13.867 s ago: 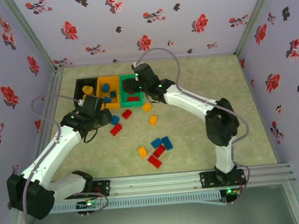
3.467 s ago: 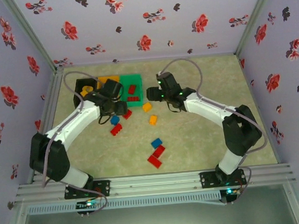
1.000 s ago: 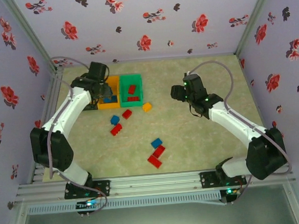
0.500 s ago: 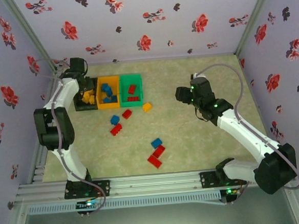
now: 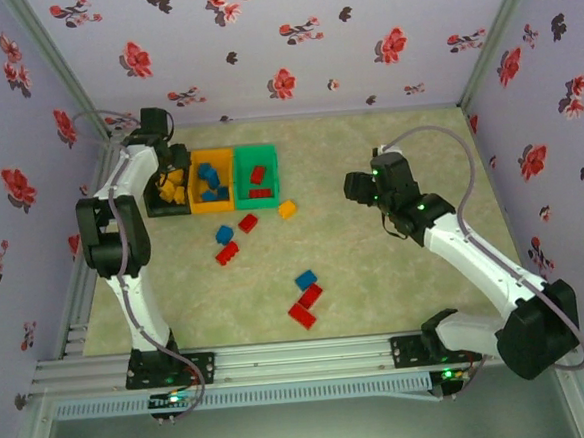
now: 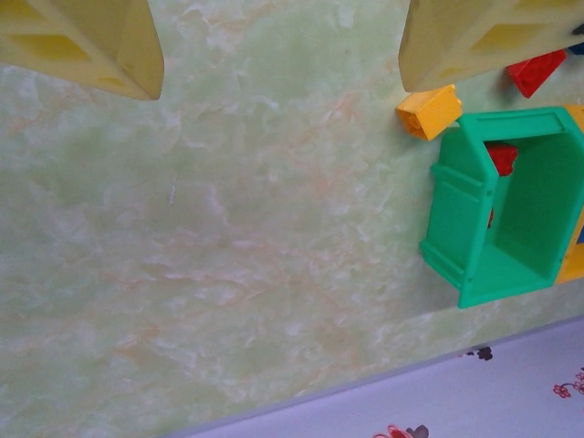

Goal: Sort the legos into containers by color

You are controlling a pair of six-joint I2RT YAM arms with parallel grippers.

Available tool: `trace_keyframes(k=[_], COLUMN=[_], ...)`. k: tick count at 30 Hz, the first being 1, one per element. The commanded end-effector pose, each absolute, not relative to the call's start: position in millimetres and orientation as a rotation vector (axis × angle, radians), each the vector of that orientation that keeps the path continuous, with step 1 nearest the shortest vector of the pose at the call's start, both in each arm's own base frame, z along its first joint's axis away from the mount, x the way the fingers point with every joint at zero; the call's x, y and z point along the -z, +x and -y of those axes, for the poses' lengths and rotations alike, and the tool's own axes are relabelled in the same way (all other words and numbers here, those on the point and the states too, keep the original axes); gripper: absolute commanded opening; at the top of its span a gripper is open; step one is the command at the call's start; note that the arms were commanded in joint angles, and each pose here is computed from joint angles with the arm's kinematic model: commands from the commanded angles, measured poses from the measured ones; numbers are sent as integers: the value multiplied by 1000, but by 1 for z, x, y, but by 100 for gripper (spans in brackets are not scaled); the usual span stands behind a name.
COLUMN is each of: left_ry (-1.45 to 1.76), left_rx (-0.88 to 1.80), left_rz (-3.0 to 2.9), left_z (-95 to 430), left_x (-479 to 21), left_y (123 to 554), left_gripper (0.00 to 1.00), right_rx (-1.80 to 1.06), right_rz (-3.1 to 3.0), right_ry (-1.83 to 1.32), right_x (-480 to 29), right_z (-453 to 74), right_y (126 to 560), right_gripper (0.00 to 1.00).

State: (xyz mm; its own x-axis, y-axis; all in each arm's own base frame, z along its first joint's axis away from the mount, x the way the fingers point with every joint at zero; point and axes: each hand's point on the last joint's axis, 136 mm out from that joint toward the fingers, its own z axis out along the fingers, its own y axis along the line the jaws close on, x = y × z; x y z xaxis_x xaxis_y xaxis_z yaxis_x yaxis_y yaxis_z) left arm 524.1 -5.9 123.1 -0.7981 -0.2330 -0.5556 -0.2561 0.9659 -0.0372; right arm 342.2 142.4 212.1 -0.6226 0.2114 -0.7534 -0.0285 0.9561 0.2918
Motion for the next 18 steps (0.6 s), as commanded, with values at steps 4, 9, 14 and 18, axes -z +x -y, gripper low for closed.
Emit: trace_keyframes(k=[4, 9, 14, 18], left_ry=[-343, -325, -331, -311], left_rx=[-32, -23, -5, 36], left_rz=[-2488, -2483, -2470, -2456], left_z=[7, 15, 26, 45], left_x=[-168, -184, -191, -195], left_y=[501, 474, 448, 425], left_gripper=[68, 69, 69, 69], right_rx=[-381, -381, -396, -423], right_rz=[-2247, -2272, -2301, -2346], right_ry=[90, 36, -49, -160], right_x=[-200, -191, -181, -166], right_z=[-155, -171, -198, -230], right_y=[349, 353, 352, 343], right_gripper=[70, 71, 72, 72])
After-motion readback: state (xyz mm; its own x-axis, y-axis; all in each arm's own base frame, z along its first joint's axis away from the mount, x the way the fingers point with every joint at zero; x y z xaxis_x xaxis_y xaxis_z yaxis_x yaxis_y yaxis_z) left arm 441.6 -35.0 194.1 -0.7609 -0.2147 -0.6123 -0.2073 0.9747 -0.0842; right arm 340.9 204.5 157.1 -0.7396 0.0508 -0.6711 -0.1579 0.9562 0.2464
